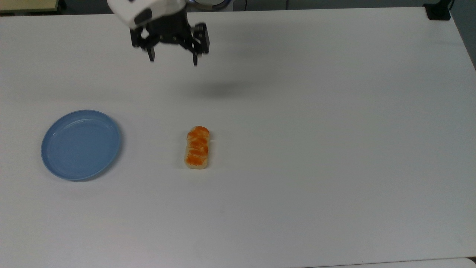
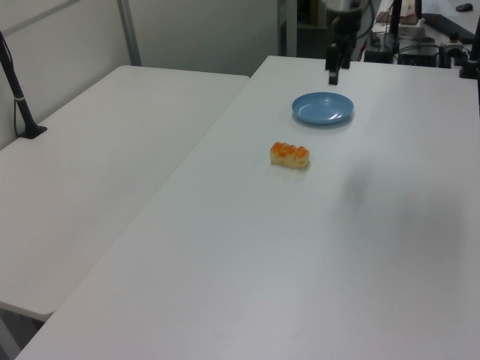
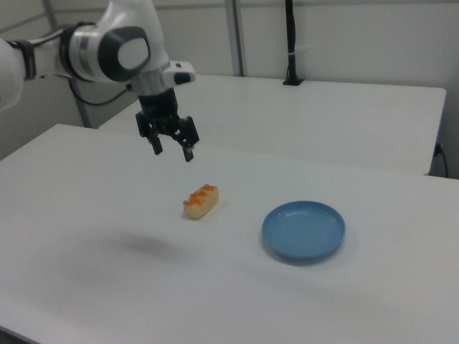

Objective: Put the bread onto the plate
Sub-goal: 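Move the open gripper down toward the orange-topped bread roll, then lower the gripper around the bread roll and close on it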

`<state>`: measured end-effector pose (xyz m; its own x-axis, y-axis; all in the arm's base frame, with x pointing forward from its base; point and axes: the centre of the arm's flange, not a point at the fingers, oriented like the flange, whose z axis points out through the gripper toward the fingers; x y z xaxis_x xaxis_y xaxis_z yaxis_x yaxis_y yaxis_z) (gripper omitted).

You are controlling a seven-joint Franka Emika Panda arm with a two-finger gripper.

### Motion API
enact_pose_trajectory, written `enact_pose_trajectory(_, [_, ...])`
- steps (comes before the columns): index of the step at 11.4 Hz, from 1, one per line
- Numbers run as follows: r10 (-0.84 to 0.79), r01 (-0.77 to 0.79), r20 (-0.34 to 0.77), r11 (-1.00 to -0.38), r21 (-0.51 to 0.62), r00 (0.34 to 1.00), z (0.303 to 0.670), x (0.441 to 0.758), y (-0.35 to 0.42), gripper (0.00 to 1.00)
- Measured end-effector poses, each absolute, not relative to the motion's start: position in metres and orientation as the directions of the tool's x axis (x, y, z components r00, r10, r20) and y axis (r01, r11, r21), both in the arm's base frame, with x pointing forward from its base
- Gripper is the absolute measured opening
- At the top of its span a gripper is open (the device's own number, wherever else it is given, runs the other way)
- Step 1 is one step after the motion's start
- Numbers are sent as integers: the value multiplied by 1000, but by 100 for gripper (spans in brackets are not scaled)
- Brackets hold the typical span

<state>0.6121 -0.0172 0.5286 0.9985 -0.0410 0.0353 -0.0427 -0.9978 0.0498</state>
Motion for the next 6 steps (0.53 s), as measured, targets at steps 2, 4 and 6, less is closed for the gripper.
enact_pose_trajectory(2, [-33,-35,43,-998,52,999,483,637,-15,100])
enact_pose_trajectory(4, [-21,-24,54,-998,53,998,440,656,-9,100])
enact_pose_trajectory(6, [10,7,69,-999,53,998,408,671,13,100])
